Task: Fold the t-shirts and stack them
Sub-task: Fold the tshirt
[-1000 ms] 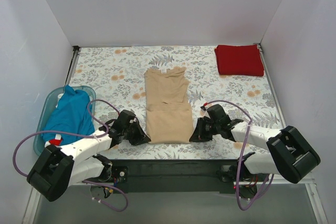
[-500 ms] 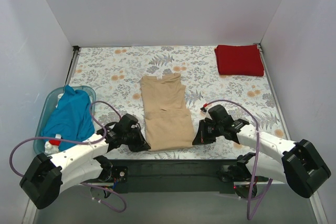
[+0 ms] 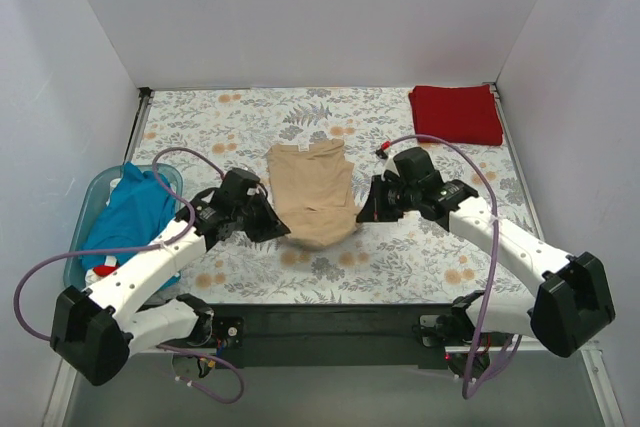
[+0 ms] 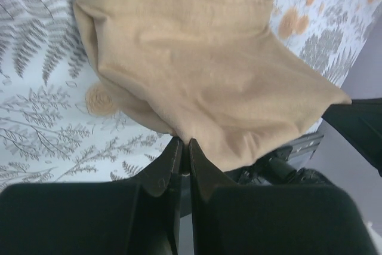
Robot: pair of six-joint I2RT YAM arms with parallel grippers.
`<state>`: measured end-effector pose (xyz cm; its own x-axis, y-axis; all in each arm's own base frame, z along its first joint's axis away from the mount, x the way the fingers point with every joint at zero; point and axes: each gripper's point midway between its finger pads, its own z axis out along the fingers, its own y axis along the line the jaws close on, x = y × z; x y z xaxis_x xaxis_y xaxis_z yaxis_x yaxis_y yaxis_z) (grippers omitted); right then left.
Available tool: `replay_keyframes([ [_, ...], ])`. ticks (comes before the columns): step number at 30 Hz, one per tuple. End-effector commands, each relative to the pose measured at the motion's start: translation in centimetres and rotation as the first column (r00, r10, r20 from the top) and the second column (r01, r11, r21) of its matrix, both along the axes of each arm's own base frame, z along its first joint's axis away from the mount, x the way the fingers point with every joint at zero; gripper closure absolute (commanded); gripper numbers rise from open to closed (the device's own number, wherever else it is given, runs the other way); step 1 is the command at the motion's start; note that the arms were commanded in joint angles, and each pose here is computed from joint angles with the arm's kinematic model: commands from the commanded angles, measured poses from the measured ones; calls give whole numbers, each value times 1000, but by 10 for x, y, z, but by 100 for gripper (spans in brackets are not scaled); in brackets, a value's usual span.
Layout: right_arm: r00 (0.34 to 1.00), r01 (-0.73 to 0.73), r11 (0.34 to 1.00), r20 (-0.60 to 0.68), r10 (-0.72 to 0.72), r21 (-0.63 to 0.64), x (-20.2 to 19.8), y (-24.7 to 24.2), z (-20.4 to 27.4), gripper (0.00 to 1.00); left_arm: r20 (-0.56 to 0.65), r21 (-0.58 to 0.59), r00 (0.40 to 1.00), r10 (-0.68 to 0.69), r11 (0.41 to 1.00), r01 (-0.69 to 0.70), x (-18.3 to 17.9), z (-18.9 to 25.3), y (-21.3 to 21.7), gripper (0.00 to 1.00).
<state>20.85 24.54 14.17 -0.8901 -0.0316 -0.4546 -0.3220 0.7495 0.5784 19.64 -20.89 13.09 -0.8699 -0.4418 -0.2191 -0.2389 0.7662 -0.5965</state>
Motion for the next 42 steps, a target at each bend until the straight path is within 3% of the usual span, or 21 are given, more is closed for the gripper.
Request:
replay_keyframes([
  [1,998,-1,1000,64,2,-18,26,2,16,99,61,11,998,-1,1000,0,32,16,9,100],
  [7,994,9,1000,105,-9,2,81,16,36,99,154,-12,988,-1,1000,3,89,49,4,100],
  [18,996,21,998,82,-27,66,183,31,34,99,178,-76,975,131,990,-120,179,36,9,100],
  [33,980,-38,981,200,-1,189,312,61,35,98,172,-143,945,280,956,-257,285,11,48,100],
  [35,982,-31,981,190,-6,193,327,62,15,87,157,-144,948,278,956,-257,298,-5,49,100],
  [36,976,-34,979,219,-12,203,336,63,19,73,158,-157,948,275,955,-251,302,-10,51,100],
  [38,980,-19,977,197,-24,214,348,59,1,59,186,-181,940,285,951,-252,312,-17,56,79],
  [42,970,0,974,237,-55,228,364,47,7,33,221,-236,909,353,924,-301,325,-10,88,61],
])
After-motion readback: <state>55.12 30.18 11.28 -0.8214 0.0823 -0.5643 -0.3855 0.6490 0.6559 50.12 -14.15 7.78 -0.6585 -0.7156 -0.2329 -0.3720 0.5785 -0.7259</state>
